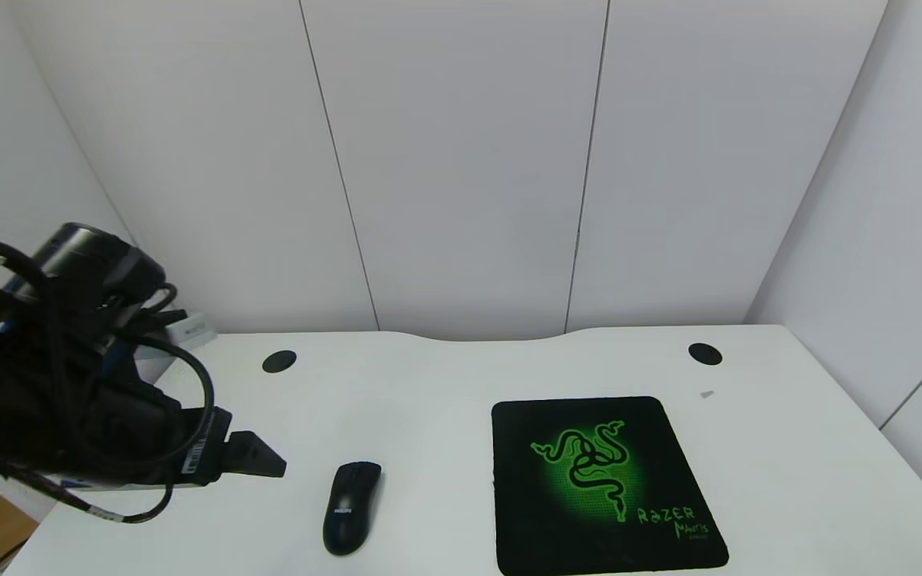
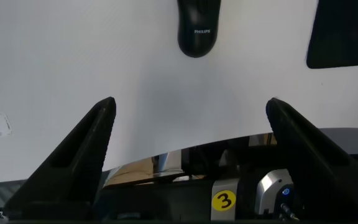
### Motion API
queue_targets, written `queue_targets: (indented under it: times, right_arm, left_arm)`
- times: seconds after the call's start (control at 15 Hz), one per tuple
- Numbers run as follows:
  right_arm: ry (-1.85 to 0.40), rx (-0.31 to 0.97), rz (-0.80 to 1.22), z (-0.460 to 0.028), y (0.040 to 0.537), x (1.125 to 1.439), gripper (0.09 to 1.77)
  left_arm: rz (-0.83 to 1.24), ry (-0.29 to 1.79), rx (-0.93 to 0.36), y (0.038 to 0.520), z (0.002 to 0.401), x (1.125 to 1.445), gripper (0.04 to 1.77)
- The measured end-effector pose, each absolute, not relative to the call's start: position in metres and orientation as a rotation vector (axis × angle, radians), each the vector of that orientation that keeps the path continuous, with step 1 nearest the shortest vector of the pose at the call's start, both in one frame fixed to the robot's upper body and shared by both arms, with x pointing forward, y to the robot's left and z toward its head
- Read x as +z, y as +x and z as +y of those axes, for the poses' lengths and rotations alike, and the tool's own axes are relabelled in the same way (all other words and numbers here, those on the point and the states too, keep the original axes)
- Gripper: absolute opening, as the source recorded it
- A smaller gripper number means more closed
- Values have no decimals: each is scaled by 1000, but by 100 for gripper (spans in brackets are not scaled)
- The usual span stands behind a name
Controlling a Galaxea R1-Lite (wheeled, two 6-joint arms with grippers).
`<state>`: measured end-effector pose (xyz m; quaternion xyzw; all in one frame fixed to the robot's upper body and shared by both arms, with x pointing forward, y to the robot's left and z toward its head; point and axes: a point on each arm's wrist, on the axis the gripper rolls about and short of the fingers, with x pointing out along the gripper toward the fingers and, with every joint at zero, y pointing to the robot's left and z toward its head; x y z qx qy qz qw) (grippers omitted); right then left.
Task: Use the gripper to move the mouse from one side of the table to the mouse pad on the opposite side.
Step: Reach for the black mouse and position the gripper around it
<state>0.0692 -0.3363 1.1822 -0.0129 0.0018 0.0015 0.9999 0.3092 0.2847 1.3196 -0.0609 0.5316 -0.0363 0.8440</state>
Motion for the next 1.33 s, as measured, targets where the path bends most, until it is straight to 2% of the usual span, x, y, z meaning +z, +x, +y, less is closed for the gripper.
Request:
queue_targets:
  times: [0.73,1.33]
  right_arm:
    - [-26,3,3,-336,69,1182,171]
    - [-26,3,4,-336,69,1182,171]
  left_arm:
    - [1195,-93,-22,365,242,1247,172]
    - [1177,-115,14,382,232,1185,172]
